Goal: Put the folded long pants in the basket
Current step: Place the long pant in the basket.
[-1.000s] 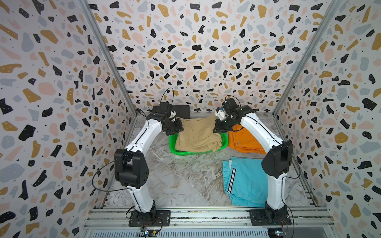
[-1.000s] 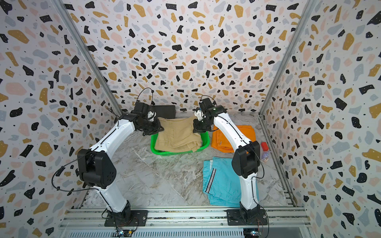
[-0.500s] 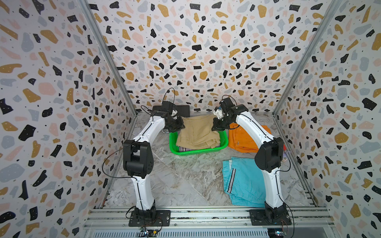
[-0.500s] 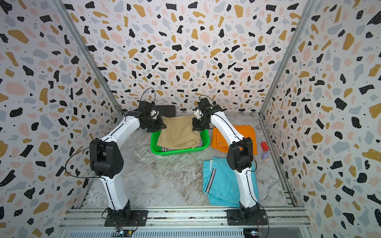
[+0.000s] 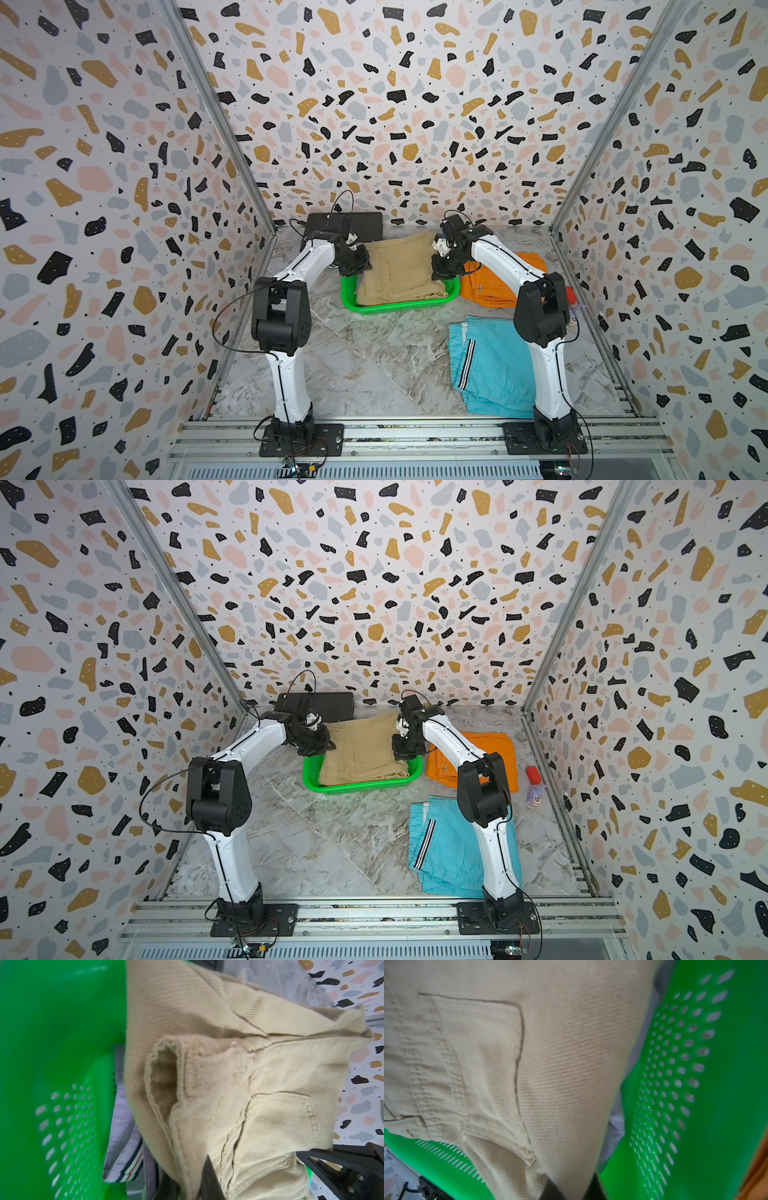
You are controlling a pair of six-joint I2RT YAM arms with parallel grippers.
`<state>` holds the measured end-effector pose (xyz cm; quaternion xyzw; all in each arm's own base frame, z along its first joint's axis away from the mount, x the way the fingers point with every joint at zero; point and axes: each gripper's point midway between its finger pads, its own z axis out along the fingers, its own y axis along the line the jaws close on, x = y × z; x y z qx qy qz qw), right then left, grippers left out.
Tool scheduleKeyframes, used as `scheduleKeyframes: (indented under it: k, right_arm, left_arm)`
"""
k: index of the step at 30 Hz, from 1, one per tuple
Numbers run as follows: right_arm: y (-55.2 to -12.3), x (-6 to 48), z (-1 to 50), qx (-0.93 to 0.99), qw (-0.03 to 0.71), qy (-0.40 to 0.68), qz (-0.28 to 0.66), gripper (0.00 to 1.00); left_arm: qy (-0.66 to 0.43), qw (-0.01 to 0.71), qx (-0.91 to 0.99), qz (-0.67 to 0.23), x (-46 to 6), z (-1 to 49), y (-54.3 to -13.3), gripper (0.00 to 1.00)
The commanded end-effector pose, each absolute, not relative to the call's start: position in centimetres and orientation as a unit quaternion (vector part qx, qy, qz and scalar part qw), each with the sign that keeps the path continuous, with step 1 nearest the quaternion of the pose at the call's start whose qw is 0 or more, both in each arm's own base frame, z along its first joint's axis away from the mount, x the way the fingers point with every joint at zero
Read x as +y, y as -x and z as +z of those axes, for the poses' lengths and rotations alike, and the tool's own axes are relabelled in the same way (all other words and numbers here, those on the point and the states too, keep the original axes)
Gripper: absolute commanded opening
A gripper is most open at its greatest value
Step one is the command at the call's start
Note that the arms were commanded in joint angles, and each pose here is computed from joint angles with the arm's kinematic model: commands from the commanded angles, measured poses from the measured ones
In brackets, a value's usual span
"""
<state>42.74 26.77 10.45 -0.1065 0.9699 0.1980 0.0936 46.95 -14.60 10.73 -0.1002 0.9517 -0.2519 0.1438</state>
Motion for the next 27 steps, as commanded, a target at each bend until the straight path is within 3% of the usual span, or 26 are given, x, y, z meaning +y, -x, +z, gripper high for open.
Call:
scheduleKeyframes:
  k: [1, 13, 16, 18, 23, 25, 27]
  right_arm:
    - [-43.0, 26.1, 10.9, 0.970, 0.112, 0.105, 0.189, 0.00]
    - [-42.2, 24.7, 6.5, 0.981, 0.081, 0.100, 0.148, 0.00]
    - [-42.4, 24.6, 6.3, 0.981, 0.084, 0.103, 0.144, 0.03]
    - [-42.1, 25.0, 7.0, 0.979, 0.084, 0.107, 0.155, 0.11]
    - [-41.8, 24.3, 12.1, 0.973, 0.133, 0.105, 0.159, 0.46]
    - [-41.8, 23.7, 14.8, 0.968, 0.165, 0.106, 0.154, 0.55]
    - [-41.9, 23.4, 16.9, 0.964, 0.188, 0.109, 0.150, 0.57]
  left_arm:
    - [0.108, 0.124, 0.956, -0.244, -14.2, 8.6, -46.8, 0.00]
    - [0.138, 0.078, 0.968, -0.194, -12.9, 4.0, -45.4, 0.00]
    - [0.141, 0.084, 0.969, -0.186, -12.6, 4.2, -45.4, 0.06]
    - [0.138, 0.098, 0.968, -0.186, -12.7, 5.4, -45.6, 0.16]
    - [0.132, 0.143, 0.963, -0.188, -12.6, 10.8, -45.9, 0.65]
    - [0.128, 0.160, 0.960, -0.191, -12.8, 13.4, -45.7, 0.68]
    - [0.125, 0.177, 0.959, -0.184, -12.5, 15.8, -45.3, 0.68]
